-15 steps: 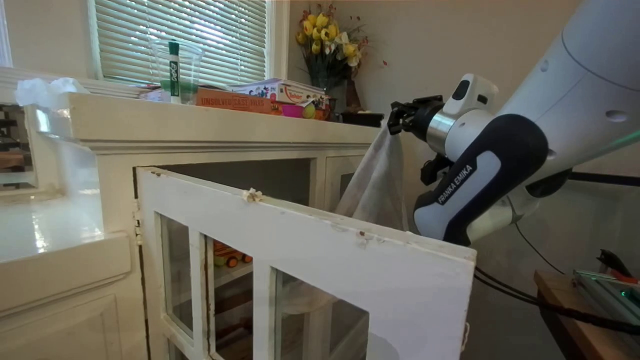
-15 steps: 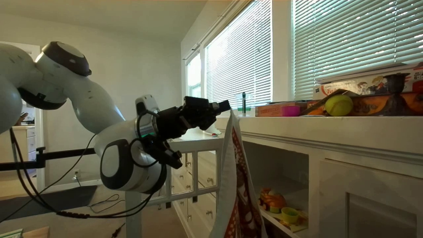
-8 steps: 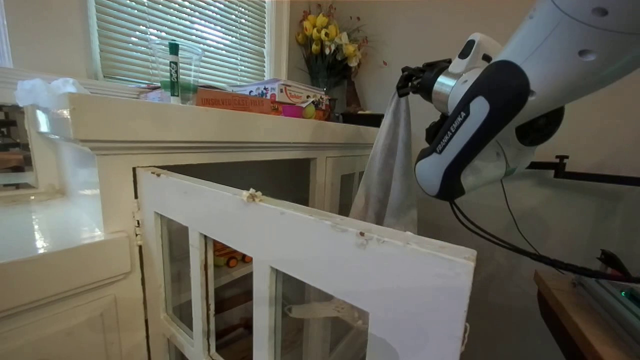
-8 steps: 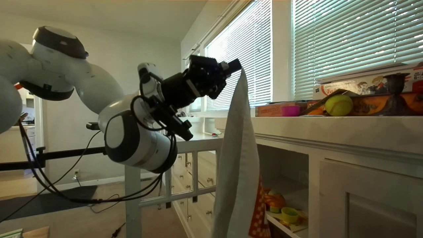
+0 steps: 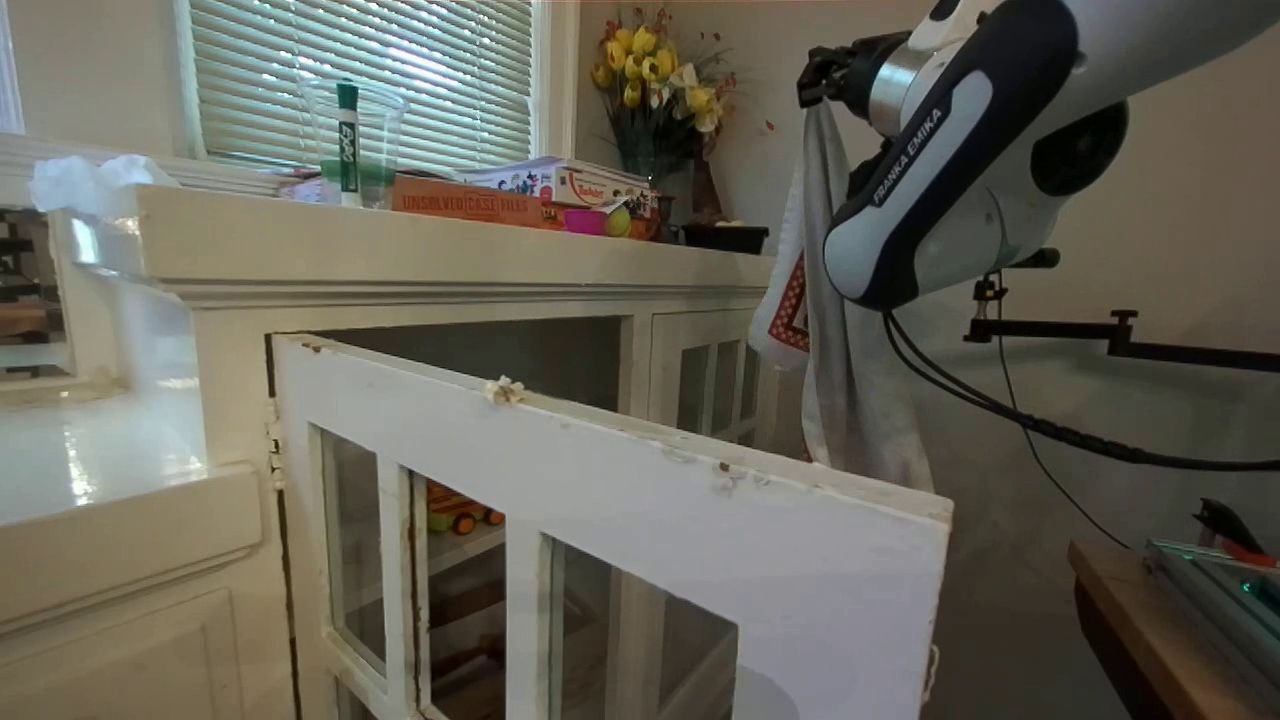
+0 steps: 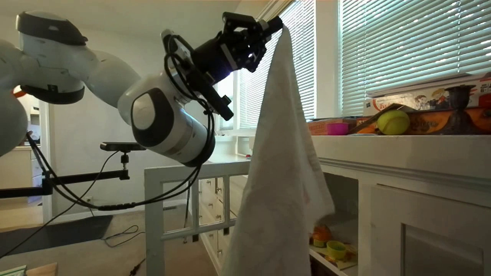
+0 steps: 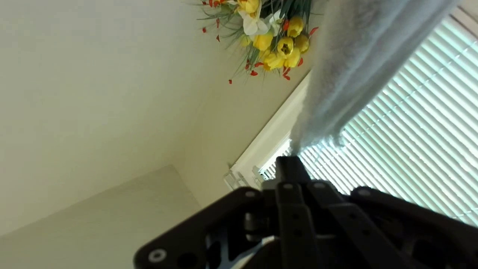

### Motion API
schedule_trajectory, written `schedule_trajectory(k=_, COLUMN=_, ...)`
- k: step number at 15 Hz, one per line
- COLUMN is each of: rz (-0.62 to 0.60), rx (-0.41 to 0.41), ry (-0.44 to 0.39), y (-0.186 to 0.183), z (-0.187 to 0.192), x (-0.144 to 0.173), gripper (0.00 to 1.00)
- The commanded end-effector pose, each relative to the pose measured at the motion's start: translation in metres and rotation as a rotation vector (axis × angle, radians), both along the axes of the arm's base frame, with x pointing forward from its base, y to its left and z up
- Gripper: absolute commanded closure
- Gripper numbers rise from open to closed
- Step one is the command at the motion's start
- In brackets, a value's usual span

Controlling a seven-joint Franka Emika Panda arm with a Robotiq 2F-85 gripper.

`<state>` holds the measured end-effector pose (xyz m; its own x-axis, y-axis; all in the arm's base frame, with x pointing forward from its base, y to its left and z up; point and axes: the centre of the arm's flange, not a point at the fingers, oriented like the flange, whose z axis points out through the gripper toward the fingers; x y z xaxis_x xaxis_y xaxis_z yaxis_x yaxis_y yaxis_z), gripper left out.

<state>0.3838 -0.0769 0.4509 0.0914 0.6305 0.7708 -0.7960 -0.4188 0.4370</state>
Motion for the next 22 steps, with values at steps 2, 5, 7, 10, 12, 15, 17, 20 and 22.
schedule_trajectory(k=2, rz=0.014, rx=0.020, ry=-0.025, y=0.000, z=0.011, x=0.000, gripper=0.99)
schedule_trajectory(k=5, rz=0.024, rx=0.036, ry=-0.041, y=0.001, z=0.017, x=0.000, gripper=0.99)
schedule_trajectory(k=7, rz=0.025, rx=0.037, ry=-0.041, y=0.001, z=0.016, x=0.000, gripper=0.99)
schedule_trajectory(k=10, rz=0.025, rx=0.037, ry=-0.040, y=0.001, z=0.016, x=0.000, gripper=0.99)
schedule_trajectory(k=12, rz=0.036, rx=0.059, ry=-0.036, y=-0.001, z=0.015, x=-0.003, gripper=1.00)
schedule_trajectory(k=15, rz=0.069, rx=0.134, ry=-0.022, y=-0.005, z=0.017, x=-0.015, gripper=1.00)
schedule_trajectory(k=17, rz=0.087, rx=0.180, ry=-0.040, y=-0.007, z=0.026, x=-0.022, gripper=1.00)
schedule_trajectory(k=20, rz=0.096, rx=0.254, ry=-0.072, y=-0.008, z=0.046, x=-0.028, gripper=1.00)
schedule_trajectory(k=22, rz=0.114, rx=0.304, ry=-0.082, y=-0.013, z=0.063, x=-0.031, gripper=1.00)
